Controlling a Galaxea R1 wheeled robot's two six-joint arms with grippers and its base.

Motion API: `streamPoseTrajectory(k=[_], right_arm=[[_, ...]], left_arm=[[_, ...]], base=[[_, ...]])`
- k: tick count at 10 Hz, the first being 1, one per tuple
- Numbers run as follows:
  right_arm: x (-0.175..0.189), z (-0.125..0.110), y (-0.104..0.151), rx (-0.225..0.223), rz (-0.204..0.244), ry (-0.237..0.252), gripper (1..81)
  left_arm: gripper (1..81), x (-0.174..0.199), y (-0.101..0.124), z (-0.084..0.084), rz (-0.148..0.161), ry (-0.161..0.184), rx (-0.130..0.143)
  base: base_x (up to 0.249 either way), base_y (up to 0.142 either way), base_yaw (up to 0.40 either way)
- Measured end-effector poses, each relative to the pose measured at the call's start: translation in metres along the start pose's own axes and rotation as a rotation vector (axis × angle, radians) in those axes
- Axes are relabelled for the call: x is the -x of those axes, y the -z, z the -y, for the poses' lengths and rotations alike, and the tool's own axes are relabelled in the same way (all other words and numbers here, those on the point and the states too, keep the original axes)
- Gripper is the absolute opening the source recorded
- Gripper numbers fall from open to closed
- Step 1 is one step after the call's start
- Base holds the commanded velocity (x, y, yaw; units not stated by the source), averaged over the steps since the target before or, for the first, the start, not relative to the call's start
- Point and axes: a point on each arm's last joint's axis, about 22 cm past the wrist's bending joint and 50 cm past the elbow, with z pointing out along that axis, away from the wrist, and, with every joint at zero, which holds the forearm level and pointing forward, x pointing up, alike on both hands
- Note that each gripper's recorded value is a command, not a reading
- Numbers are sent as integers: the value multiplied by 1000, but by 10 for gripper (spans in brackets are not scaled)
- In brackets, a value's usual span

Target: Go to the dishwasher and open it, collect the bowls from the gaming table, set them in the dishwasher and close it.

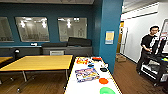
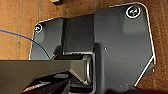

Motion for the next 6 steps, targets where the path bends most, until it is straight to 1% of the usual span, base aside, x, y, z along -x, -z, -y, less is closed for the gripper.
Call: streamPoseTrajectory(k=[1,3,4,5,6], right_arm=[[-4,0,0,0,-3,0,811],[-18,-3,1,4,-21,0,811],[-12,-10,2,11,-15,-3,811],[4,-21,6,23,6,-17,811],[7,-30,8,35,3,-24,811]], left_arm=[[811,-4,0,1,-3,-1,-1],[811,-19,-2,2,-24,-6,0],[811,-10,-1,1,-13,-2,0],[811,6,1,0,10,3,0],[811,9,1,0,15,4,0]], base=[[63,0,0],[0,0,0],[0,0,0],[0,0,0],[0,0,0]])
